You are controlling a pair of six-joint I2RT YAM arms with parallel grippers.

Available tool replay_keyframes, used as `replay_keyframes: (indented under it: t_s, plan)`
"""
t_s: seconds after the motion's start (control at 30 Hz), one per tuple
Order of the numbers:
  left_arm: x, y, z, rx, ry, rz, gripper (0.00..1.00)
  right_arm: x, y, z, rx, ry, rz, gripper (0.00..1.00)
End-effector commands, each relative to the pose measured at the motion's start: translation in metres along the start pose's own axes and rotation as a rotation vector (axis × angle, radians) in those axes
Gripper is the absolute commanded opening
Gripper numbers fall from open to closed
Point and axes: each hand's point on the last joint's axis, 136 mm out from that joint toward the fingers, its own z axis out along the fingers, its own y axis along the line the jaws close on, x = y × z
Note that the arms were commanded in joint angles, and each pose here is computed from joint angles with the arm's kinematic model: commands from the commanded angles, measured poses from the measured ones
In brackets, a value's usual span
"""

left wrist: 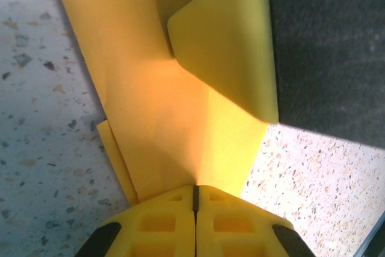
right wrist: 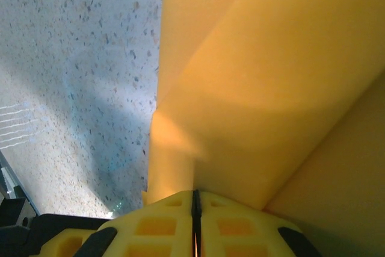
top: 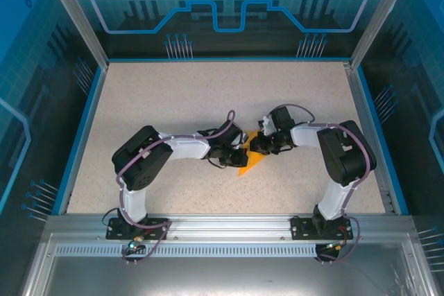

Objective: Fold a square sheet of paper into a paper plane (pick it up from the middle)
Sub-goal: Fourth fold the wing at the center of the table.

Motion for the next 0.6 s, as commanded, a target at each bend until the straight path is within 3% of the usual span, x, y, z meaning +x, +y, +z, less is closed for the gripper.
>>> replay_keyframes:
  t_s: [0.0, 0.57]
  plan:
    - [0.052, 0.065, 0.012, -0.212, 0.143, -0.043, 0.05, -0.017, -0.027, -0.003, 0.099, -0.047, 0.041, 0.11]
    - [0.071, 0.081, 0.008, -0.253, 0.171, -0.042, 0.04, -0.079, -0.045, -0.011, 0.103, -0.129, 0.095, 0.11]
